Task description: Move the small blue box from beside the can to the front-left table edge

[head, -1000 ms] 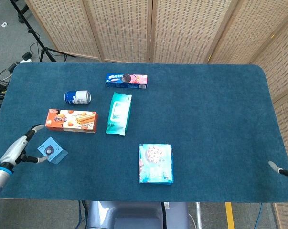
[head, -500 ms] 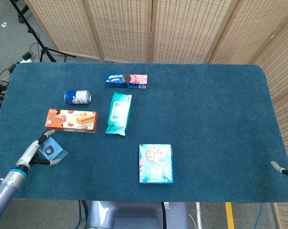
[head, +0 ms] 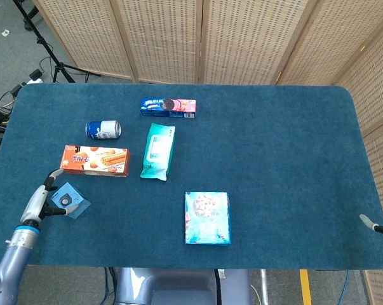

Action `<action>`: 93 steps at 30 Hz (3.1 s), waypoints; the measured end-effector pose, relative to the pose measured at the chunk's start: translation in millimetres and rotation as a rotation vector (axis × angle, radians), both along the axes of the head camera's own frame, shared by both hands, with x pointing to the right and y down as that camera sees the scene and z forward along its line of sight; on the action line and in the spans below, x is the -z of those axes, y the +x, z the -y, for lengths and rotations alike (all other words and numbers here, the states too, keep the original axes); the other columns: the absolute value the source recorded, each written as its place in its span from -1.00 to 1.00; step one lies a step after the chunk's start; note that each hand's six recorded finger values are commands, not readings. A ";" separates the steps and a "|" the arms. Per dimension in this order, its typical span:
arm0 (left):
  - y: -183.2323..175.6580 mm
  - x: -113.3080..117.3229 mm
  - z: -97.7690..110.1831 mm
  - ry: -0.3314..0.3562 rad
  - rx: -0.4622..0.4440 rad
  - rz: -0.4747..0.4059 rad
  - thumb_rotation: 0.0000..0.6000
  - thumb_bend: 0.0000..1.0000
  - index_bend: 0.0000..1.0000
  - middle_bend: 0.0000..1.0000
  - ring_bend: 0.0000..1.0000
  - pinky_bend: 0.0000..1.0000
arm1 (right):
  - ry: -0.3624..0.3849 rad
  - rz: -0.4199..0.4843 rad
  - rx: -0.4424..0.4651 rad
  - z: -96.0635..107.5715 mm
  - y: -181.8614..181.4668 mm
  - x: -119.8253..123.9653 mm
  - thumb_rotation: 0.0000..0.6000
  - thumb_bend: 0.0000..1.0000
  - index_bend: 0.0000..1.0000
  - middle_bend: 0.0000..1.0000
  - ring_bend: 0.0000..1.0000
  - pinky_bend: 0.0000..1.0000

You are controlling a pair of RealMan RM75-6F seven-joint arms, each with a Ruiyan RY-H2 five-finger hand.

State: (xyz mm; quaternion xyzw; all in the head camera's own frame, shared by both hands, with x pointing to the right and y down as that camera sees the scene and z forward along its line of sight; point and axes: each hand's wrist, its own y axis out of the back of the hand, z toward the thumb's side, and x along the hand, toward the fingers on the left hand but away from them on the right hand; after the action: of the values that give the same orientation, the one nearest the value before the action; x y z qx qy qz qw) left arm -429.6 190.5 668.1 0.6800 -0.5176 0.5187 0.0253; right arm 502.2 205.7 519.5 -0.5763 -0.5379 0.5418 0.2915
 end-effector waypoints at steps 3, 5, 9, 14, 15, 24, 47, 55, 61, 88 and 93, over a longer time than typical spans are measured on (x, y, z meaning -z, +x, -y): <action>2.8 -0.6 -0.2 -0.001 -0.017 0.022 1.00 -0.68 -0.90 -1.00 -1.00 -0.64 | 0.001 0.003 -0.002 0.0 0.3 0.3 1.00 -1.00 -1.00 -1.00 -1.00 -1.00; 4.8 -1.2 0.0 -0.004 -0.033 0.039 1.00 -0.68 -0.87 -1.00 -1.00 -0.64 | 0.000 0.005 -0.003 0.1 0.5 0.4 1.00 -1.00 -1.00 -1.00 -1.00 -1.00; 9.6 -0.4 2.2 0.000 -0.080 0.094 1.00 -0.59 -0.82 -1.00 -1.00 -0.64 | 0.001 0.006 -0.005 0.2 1.3 0.5 1.00 -1.00 -1.00 -1.00 -1.00 -1.00; 16.0 0.9 3.1 -0.013 -0.151 0.180 1.00 -0.53 -0.72 -1.00 -1.00 -0.64 | 0.006 0.008 -0.011 0.5 2.7 1.5 1.00 -1.00 -1.00 -1.00 -1.00 -1.00; 17.9 1.3 3.4 -0.017 -0.162 0.196 1.00 -0.51 -0.70 -1.00 -1.00 -0.64 | 0.006 0.009 -0.011 0.5 3.0 1.6 1.00 -1.00 -1.00 -1.00 -1.00 -1.00; 23.2 3.0 5.7 -0.033 -0.210 0.301 1.00 -0.28 -0.34 -0.78 -0.64 -0.38 | 0.007 0.017 -0.013 0.6 4.5 2.3 1.00 -1.00 -1.00 -1.00 -1.00 -1.00; 51.7 25.7 20.4 -0.091 -0.374 -0.084 1.00 -0.26 -0.11 -0.58 -0.56 -0.32 | 0.005 0.011 -0.010 0.2 2.6 1.9 1.00 -1.00 -1.00 -1.00 -1.00 -1.00; 66.6 33.5 11.6 -0.276 -0.548 -0.241 1.00 -0.12 -0.08 -0.55 -0.48 -0.31 | 0.000 -0.002 -0.005 1.0 0.9 -0.5 1.00 -1.00 -1.00 -1.00 -1.00 -1.00; 56.2 35.9 2.2 -0.410 -0.604 -0.315 1.00 -0.11 -0.02 -0.51 -0.46 -0.30 | -0.011 -0.015 0.002 1.7 -2.0 -4.1 1.00 -1.00 -1.00 -1.00 -1.00 -1.00; -6.0 8.6 23.5 -0.782 -0.661 -0.511 1.00 -0.18 -0.50 -0.94 -0.95 -0.76 | -0.017 -0.034 0.009 1.1 -8.5 -7.4 1.00 -1.00 -1.00 -1.00 -1.00 -1.00; -4.8 5.6 28.8 -0.722 -0.641 -0.497 1.00 -0.27 -1.00 -1.00 -1.00 -1.00 | -0.017 -0.031 0.008 1.1 -7.9 -7.1 1.00 -1.00 -1.00 -1.00 -1.00 -1.00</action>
State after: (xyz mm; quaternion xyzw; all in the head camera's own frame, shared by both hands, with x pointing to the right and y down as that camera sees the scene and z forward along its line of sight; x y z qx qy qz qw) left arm -434.4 161.7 662.5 0.8540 -0.0514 0.4689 0.2194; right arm 494.2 204.6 526.6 -0.5724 -0.5264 0.5540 0.2973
